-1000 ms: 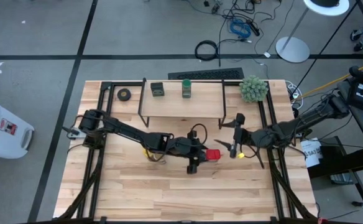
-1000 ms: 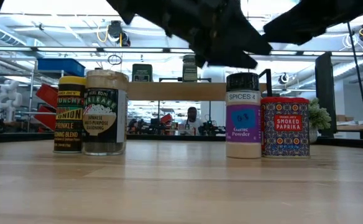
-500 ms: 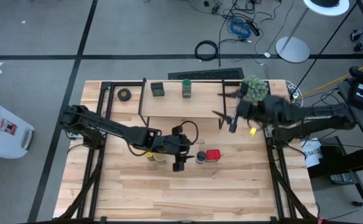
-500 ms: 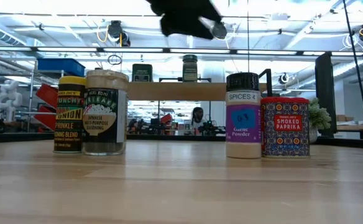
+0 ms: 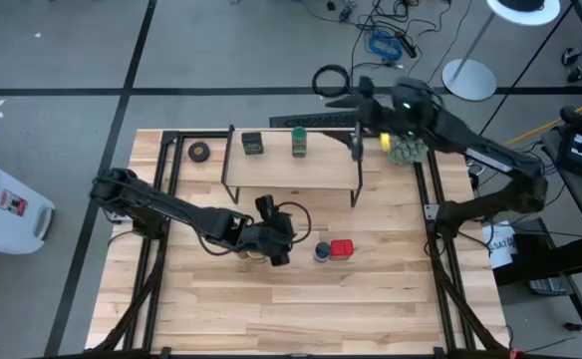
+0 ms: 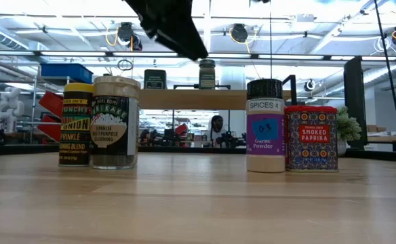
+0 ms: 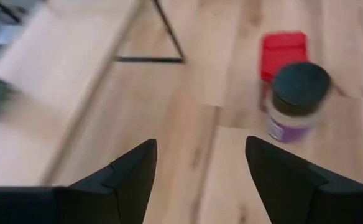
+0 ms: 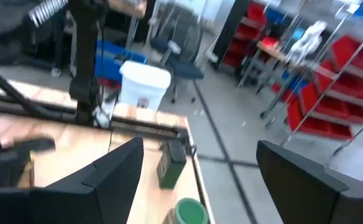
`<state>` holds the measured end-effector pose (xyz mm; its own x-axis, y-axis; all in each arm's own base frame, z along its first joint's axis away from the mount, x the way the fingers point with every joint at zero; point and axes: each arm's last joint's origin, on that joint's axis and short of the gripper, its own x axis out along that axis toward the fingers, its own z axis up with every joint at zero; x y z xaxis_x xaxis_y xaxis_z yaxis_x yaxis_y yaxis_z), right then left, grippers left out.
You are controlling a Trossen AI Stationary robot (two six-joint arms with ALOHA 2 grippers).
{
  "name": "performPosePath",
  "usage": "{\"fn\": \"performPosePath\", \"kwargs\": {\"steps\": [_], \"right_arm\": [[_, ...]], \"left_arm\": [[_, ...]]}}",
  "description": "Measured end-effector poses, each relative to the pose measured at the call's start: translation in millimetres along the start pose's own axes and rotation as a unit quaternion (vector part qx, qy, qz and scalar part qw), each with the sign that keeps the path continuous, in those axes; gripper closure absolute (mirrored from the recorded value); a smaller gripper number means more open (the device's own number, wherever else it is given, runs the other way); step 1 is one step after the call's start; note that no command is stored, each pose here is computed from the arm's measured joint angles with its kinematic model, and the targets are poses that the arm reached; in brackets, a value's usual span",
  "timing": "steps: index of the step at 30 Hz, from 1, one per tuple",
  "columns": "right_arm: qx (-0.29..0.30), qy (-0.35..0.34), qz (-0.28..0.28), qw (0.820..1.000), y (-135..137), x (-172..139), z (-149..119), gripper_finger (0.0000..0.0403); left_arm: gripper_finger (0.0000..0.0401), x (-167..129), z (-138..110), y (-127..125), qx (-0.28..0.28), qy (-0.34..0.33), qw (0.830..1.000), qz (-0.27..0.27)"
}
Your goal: Shelf spices
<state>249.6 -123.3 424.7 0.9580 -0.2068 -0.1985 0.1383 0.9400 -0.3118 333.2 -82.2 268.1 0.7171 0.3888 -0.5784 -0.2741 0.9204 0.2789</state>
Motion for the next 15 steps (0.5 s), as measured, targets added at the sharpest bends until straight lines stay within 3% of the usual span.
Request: {"fn": "performPosePath", "kwargs": {"steps": [3,7,15], "right_arm": [[0.005,0.035,0.001,0.999,-13,19,-15,0.0101],[0.034,0.051,0.036,0.997,-31,35,-38,0.0101],[0.085,0.079,0.058,0.992,-56,57,-76,0.0092]], "left_arm": [[0.0145,-19,5,14,-0.009,-0.021,0.999,0.03],[0.0145,-45,-2,35,-0.026,-0.056,0.998,0.032],[0.0145,-76,-47,60,-0.087,-0.141,0.986,0.01]]}}
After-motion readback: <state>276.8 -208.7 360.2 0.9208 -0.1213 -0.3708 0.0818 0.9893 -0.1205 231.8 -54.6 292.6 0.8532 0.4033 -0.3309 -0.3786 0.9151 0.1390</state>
